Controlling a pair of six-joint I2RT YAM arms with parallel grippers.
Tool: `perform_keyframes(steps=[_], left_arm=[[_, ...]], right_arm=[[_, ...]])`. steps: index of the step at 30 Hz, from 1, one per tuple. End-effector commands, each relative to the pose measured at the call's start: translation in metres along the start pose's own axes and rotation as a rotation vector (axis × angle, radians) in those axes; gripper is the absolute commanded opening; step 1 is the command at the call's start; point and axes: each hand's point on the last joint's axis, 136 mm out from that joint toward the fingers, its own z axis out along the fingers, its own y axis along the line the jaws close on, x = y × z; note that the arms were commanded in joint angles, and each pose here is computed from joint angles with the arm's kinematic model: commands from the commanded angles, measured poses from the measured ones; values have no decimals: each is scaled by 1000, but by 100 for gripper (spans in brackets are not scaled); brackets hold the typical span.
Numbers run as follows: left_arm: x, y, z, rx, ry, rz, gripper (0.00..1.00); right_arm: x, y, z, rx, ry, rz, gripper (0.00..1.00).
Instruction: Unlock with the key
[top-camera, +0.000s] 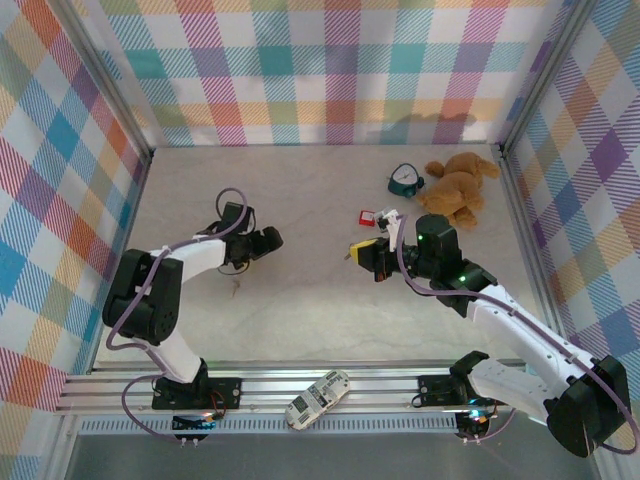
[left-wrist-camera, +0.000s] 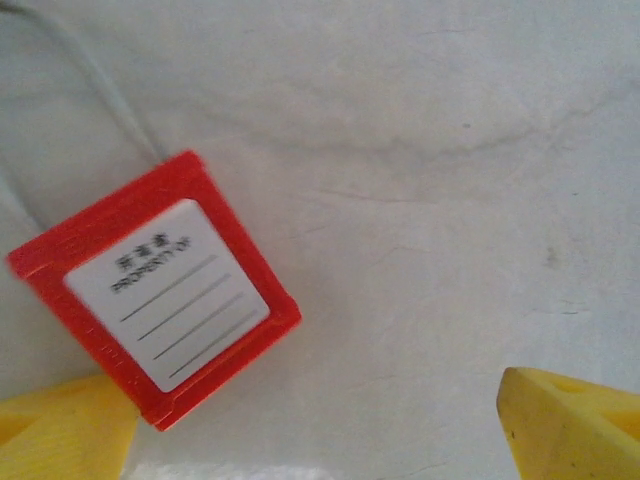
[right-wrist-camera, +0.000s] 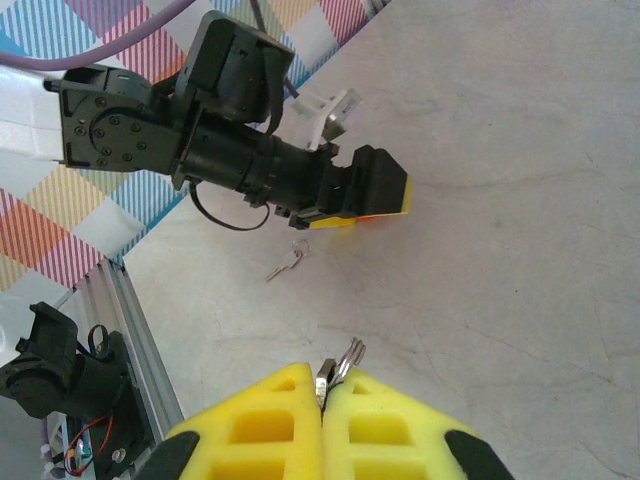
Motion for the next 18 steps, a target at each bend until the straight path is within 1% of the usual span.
perform_keyframes(steps=[1, 4, 6, 8, 10, 12, 15, 16, 18], left_arm=[[0, -47, 7, 134, 18, 83, 91], [0, -75, 17, 167, 24, 145, 91], [-5, -87, 25, 179, 29, 167, 91], [-11, -92, 32, 178, 29, 180, 91], [-20, -90, 36, 143, 29, 198, 91], [-30, -93, 30, 131, 24, 216, 90], [-54, -83, 7, 55, -38, 227, 89], [-59, -68, 0, -6, -37, 211, 90], [-76, -46, -11, -67, -54, 159, 91]], right_arm=[[5, 1, -4, -4, 10, 3, 3], [6, 0, -4, 7, 10, 4, 3], [7, -1, -4, 8, 16, 9, 3], [8, 0, -6, 12, 18, 5, 3], [8, -1, -9, 23, 18, 2, 3], [8, 0, -12, 29, 15, -5, 3], [8, 0, -14, 29, 8, -5, 3], [8, 0, -13, 26, 8, -3, 3], [9, -1, -10, 25, 11, 3, 3]])
